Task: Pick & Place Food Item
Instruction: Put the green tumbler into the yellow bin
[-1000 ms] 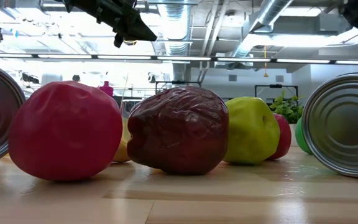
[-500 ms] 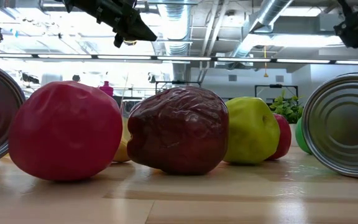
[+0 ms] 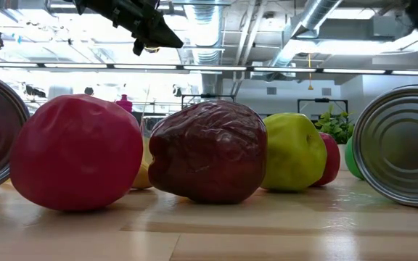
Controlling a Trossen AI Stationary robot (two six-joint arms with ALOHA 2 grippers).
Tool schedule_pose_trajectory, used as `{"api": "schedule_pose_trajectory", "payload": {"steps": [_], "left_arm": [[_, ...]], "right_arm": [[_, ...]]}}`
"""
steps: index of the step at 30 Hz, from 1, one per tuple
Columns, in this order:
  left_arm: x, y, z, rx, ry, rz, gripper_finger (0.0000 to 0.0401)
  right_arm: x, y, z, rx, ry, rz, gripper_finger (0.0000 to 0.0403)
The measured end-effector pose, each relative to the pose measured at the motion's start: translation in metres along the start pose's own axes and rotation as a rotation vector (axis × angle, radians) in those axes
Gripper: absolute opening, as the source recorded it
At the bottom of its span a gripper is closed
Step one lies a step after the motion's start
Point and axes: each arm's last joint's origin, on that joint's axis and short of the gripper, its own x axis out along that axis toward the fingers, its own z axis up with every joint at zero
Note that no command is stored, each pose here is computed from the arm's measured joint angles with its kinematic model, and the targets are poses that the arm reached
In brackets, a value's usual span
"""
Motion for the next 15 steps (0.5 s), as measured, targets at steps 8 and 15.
{"api": "schedule_pose_trajectory", "payload": {"steps": [8,15], "left_arm": [[0.0,0.0,0.0,0.0,0.0,0.0,0.0001],[0.0,0.0,0.0,0.0,0.0,0.0,0.0001]], "right_arm": [[-0.003,-0.009,-0.024,-0.024,-0.011,-0.032,0.0281],[-0.002,-0.011,-0.04,0.062,-0.014,-0.019,0.0281]]}}
